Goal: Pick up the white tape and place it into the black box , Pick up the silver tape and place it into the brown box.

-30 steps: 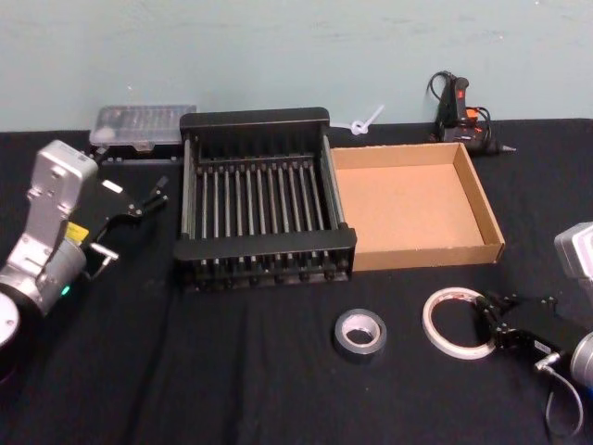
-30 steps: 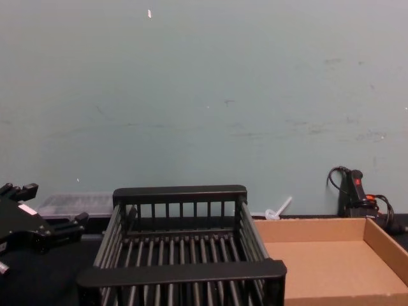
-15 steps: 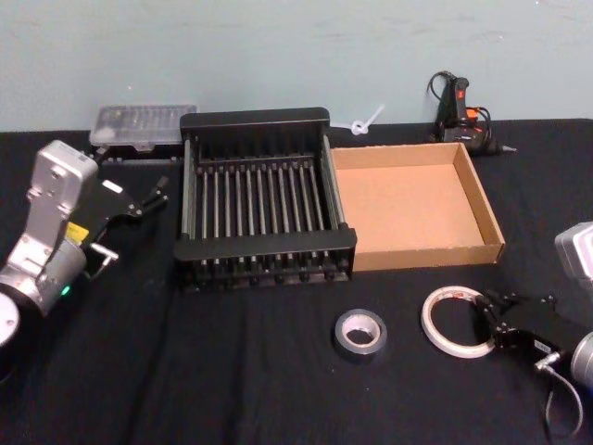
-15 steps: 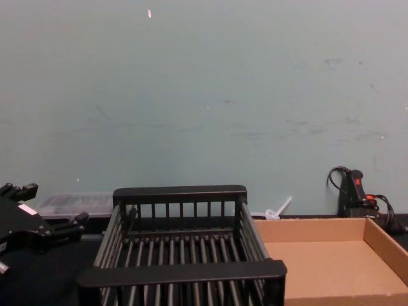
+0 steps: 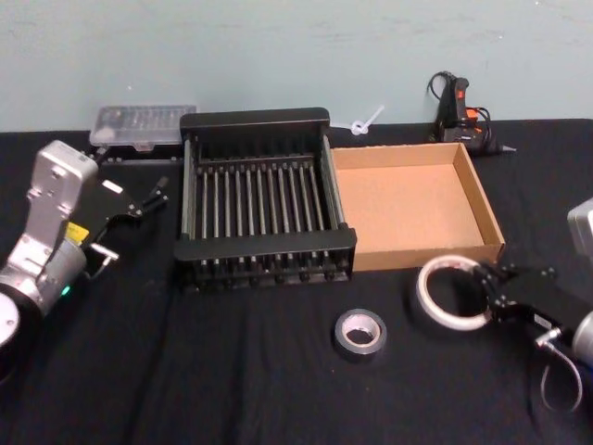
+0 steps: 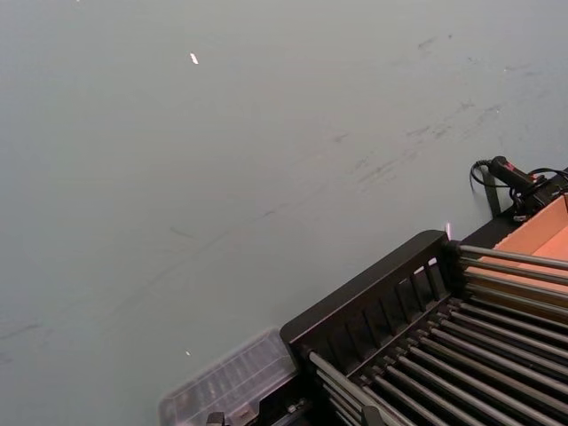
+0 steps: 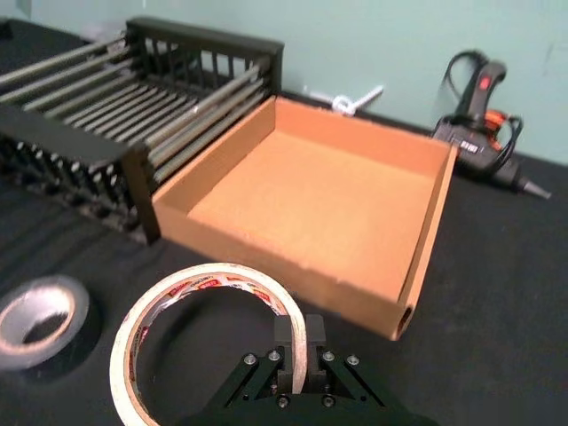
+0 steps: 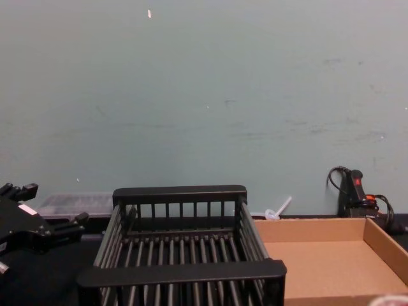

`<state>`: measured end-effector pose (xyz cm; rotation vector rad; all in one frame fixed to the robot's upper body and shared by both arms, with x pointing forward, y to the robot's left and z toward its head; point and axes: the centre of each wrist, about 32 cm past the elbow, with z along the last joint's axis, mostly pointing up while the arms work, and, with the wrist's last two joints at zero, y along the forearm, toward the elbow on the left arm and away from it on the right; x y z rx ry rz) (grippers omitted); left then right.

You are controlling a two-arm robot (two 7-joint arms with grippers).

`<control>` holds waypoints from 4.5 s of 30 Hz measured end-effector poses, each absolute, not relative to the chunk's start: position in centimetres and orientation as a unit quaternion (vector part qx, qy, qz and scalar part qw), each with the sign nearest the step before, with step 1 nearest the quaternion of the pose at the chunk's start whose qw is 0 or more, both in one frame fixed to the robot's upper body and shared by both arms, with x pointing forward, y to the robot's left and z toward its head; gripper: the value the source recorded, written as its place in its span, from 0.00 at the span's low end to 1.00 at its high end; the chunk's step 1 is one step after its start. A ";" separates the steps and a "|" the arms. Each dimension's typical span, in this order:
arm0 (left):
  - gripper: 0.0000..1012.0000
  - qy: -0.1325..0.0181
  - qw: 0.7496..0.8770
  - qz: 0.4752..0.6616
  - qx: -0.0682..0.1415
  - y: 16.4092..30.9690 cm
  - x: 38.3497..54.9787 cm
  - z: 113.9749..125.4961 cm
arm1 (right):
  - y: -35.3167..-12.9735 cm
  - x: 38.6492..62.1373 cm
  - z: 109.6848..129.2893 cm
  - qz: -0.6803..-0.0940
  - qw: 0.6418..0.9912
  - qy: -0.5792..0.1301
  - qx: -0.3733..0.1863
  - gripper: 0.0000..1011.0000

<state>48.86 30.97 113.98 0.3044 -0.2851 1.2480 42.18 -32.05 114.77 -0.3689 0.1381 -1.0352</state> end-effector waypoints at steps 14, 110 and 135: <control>0.99 -0.132 0.791 0.580 0.141 31.0 48.9 114.0 | -29.8 45.1 116.3 -0.503 0.850 0.009 -0.157 0.09; 0.99 -0.132 0.791 0.580 0.141 31.0 48.9 114.0 | -18.5 56.7 118.5 -0.407 0.905 -0.048 -0.111 0.60; 0.99 -0.132 0.791 0.580 0.141 31.0 48.9 114.0 | -18.5 56.7 118.5 -0.407 0.905 -0.048 -0.111 0.99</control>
